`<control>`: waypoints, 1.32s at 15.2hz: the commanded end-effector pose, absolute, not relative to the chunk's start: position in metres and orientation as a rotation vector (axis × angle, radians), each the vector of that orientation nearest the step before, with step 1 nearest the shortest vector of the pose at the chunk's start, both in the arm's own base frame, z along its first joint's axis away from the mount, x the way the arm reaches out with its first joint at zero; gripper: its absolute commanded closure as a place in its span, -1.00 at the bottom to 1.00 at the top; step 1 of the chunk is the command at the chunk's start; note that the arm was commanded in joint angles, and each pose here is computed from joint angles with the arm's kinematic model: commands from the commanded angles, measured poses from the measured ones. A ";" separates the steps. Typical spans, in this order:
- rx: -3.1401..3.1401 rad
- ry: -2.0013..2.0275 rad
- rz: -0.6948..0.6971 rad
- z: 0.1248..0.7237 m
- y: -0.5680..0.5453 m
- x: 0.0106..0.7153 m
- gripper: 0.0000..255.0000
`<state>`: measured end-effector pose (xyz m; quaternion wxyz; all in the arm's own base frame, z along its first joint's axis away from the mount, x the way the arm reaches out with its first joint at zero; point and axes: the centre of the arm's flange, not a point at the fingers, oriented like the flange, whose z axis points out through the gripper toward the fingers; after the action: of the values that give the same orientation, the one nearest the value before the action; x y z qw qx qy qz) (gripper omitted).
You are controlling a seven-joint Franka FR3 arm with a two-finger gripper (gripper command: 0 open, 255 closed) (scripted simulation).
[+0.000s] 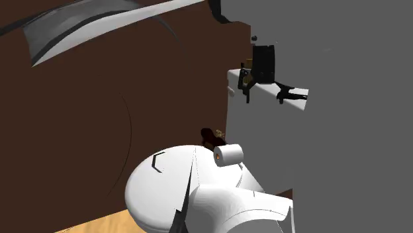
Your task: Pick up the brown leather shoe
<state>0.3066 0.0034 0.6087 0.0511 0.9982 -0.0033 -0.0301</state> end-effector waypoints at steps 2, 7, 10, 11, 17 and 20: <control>3.040 -0.003 -0.089 0.599 0.008 0.314 -1.00; 3.049 0.030 -0.076 0.554 0.032 0.353 -1.00; 3.055 0.049 -0.068 0.527 0.047 0.376 -1.00; 3.057 0.056 -0.065 0.518 0.052 0.383 -1.00; 3.067 0.096 -0.049 0.464 0.084 0.429 -1.00; 3.072 0.116 -0.041 0.437 0.100 0.452 -1.00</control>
<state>0.4434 0.0932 0.4469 0.0348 0.9986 0.0355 -0.0153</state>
